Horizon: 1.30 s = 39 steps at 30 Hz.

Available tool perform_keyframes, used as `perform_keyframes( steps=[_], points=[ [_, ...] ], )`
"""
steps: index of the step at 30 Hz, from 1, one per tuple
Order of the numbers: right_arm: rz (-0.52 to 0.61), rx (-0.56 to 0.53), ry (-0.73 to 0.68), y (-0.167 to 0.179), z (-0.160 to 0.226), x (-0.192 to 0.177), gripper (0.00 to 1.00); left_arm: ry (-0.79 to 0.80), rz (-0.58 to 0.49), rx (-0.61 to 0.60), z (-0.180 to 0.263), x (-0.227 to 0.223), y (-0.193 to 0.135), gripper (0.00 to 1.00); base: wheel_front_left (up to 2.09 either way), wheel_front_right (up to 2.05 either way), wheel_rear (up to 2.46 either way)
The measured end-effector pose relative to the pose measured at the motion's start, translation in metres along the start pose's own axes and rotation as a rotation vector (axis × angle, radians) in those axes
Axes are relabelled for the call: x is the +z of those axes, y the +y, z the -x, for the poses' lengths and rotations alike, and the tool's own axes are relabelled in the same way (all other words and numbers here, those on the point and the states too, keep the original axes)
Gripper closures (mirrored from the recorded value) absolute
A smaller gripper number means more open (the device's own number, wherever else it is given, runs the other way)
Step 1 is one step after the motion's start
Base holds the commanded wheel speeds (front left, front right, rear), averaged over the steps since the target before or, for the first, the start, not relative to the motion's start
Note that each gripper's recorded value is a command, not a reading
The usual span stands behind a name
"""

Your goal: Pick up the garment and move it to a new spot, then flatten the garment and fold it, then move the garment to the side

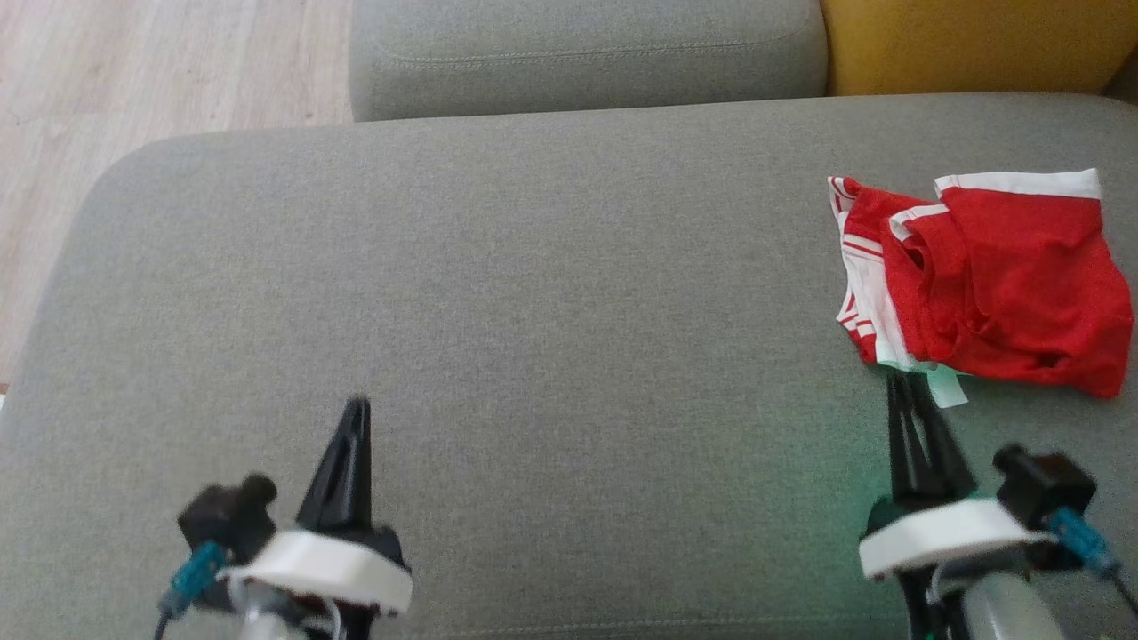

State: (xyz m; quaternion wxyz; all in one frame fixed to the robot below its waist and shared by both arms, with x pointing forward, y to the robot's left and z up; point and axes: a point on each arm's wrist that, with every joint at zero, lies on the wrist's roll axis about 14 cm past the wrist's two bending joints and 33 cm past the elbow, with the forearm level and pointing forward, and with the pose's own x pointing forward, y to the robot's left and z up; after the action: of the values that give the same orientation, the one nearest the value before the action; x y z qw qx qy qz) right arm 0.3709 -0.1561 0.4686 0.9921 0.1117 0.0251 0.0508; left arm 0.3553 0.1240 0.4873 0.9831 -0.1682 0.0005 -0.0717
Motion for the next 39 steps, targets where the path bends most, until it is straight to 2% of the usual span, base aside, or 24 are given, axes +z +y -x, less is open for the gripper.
perform_keyframes(
  steps=[5,39],
  points=[
    [-0.034,-0.025,0.056,-0.006,0.011,-0.018,1.00,0.061,0.033,0.032,0.012,-0.018,0.007,1.00,0.00,0.00,0.00],
    [-0.397,-0.130,0.053,-0.025,0.011,-0.014,1.00,0.077,0.367,0.124,0.006,-0.017,0.026,1.00,0.00,0.00,0.00]
  ],
)
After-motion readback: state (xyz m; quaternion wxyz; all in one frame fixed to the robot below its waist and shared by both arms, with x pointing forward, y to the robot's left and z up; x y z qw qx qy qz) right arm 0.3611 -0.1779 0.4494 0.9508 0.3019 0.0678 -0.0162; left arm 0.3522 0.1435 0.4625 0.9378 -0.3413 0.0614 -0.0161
